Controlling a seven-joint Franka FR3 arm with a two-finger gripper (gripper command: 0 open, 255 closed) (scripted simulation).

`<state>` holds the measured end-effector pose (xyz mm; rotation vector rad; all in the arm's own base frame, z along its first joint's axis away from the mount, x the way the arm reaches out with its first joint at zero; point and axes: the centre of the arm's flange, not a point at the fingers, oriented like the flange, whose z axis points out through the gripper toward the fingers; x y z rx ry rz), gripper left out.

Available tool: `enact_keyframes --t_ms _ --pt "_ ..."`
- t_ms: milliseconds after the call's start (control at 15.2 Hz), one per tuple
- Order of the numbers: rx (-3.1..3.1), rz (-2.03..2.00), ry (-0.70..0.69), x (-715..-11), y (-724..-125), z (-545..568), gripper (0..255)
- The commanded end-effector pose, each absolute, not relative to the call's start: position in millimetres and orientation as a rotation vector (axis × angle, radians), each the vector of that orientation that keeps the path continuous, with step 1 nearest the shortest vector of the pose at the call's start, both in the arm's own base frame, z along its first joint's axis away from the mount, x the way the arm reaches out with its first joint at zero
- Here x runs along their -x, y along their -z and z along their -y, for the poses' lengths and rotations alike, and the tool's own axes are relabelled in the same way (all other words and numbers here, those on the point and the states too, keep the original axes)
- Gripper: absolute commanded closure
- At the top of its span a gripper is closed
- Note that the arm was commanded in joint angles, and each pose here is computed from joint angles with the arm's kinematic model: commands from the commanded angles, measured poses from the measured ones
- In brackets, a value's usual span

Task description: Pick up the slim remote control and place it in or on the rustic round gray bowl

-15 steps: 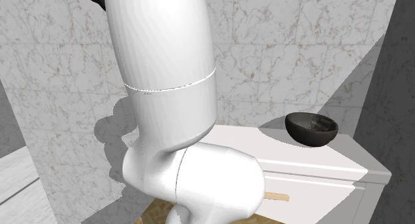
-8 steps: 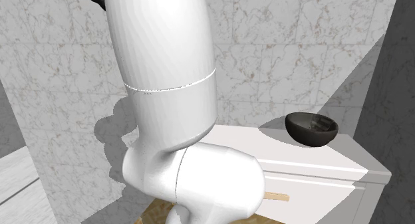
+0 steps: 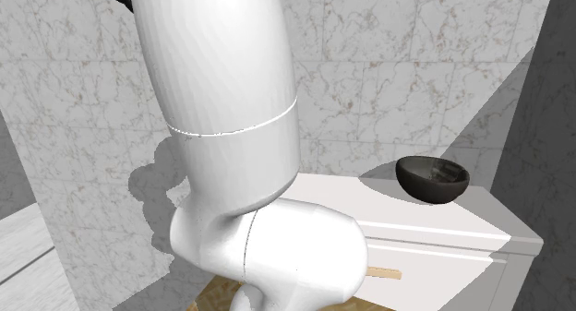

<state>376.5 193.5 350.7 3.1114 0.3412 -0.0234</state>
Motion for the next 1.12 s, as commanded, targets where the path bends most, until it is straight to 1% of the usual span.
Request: enact_keyframes --t_ms 0,1056 --pt "-3.111 -0.341 0.024 -376 -362 -195 255" --pt "-3.111 -0.341 0.024 -376 -447 -195 255"
